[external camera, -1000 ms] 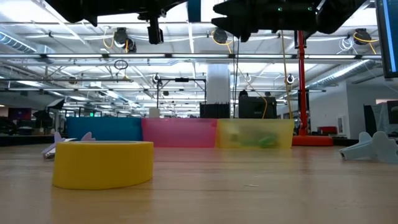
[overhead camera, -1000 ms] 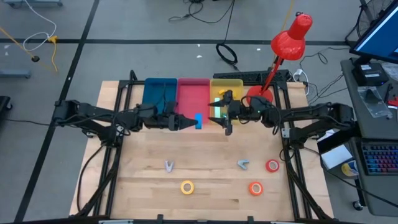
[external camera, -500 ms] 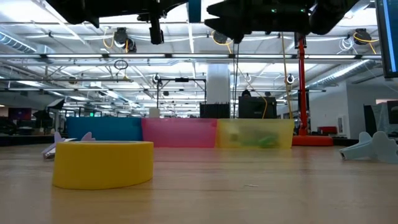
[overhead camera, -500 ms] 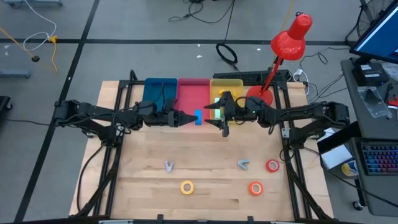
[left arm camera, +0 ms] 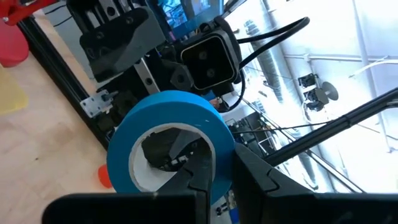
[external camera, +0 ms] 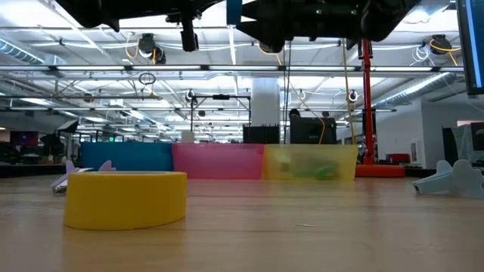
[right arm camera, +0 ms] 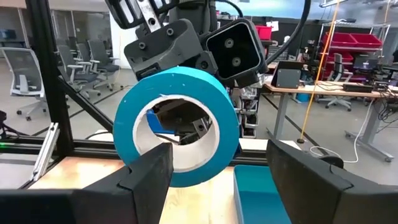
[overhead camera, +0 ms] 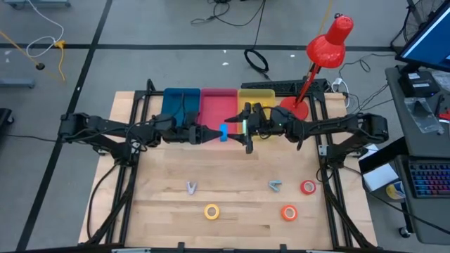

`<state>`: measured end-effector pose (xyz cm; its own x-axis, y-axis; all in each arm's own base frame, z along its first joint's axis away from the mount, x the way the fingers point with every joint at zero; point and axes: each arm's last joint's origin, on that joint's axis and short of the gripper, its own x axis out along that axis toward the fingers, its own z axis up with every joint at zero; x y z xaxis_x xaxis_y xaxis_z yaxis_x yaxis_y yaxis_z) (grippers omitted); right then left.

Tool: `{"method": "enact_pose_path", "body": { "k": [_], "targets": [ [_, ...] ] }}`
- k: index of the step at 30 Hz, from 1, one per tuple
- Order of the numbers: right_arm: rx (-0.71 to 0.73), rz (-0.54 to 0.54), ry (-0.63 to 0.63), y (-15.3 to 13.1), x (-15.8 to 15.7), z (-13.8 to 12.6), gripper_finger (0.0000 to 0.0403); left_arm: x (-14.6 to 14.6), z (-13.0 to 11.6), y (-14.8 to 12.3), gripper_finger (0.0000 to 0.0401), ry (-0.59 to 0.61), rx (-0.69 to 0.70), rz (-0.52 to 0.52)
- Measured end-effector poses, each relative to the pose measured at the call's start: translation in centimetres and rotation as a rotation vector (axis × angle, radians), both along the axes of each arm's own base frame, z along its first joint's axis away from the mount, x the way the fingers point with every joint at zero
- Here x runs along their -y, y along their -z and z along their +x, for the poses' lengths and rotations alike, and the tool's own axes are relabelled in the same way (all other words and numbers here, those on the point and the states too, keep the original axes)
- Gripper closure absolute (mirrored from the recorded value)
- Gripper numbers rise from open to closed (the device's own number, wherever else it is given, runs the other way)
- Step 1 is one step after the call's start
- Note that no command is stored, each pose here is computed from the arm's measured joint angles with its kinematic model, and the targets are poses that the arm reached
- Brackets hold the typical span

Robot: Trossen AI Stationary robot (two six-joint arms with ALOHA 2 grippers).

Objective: Pick and place Stapler, Stapler remover, tape
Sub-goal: Put the blue tape into the red bin

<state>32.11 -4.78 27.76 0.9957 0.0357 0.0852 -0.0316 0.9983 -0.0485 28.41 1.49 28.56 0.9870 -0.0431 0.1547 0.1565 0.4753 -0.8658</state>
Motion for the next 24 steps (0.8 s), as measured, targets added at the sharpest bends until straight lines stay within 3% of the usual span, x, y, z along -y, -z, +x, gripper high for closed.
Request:
{"method": "enact_pose_path", "body": {
  "k": [14,21,24],
  "targets": [
    [-0.011,-0.002,-0.039,-1.1,0.0,0.5,0.0229,0.0,0.1,0.4,0.0366,0.019,-0.042,0.002],
    [-0.028,-0.001,-0.036,-1.0,0.0,0.5,0.0318,0.0,0.1,0.5,0.0365,0.018,-0.055,-0.003],
    [-0.033,-0.012,-0.035,-0.9,0.0,0.5,0.0364,0.0,0.1,0.5,0.0341,0.015,-0.054,0.002]
  ]
}}
